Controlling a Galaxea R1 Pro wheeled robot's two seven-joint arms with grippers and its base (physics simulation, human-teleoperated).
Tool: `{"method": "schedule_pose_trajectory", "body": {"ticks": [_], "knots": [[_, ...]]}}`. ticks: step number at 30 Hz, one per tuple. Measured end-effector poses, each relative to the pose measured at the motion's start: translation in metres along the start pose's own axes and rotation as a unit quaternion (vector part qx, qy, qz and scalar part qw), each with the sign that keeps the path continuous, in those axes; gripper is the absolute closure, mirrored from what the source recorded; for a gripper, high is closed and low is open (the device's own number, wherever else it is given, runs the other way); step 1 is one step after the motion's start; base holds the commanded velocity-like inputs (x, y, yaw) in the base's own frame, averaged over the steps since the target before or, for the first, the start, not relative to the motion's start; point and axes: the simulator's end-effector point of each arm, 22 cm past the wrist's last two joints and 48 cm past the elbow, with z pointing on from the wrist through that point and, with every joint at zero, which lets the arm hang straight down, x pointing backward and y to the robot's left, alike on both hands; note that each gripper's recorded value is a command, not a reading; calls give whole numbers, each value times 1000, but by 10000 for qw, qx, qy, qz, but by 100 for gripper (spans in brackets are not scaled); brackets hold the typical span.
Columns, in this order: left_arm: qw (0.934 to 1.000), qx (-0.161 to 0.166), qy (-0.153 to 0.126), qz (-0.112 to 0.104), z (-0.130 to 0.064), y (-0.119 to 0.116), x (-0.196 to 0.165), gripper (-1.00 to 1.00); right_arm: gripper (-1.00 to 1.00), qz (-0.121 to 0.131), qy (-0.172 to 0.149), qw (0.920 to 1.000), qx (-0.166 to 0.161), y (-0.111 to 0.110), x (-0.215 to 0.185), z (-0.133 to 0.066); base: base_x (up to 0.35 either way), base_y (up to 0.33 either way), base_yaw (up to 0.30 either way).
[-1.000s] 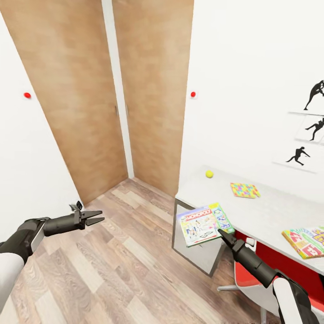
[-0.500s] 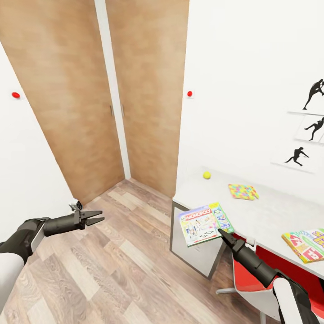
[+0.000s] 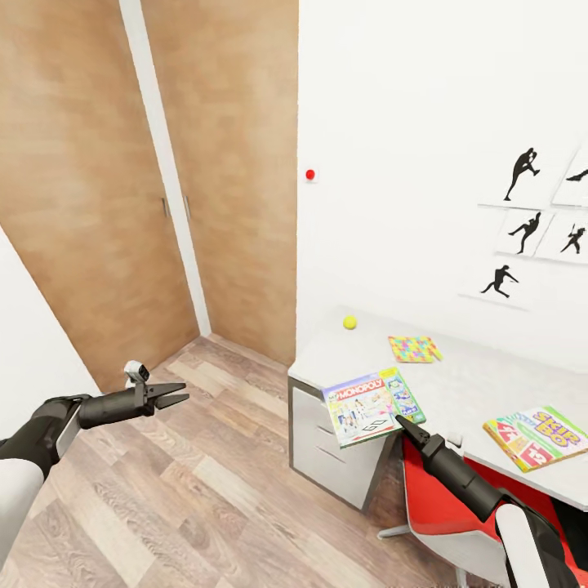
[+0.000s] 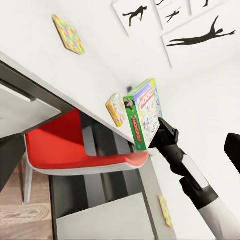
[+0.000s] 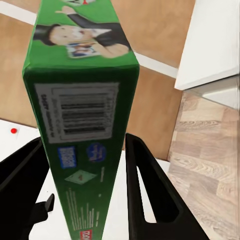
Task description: Put all the toys in the child's room - the three board games (two on the bed and one on the table), the two jigsaw puzzles on the table, and the tennis ball on the table - inside the toy box on the table in the child's room.
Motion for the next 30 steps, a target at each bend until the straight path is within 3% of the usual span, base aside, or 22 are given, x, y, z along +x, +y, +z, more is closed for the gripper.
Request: {"method": "schedule_pose_trajectory", "body": {"ticks": [30], "knots": [[10000, 23, -21, 92, -1, -9, -3, -100, 100, -54, -46, 9999, -86, 10, -4, -1, 42, 0, -247]]}}
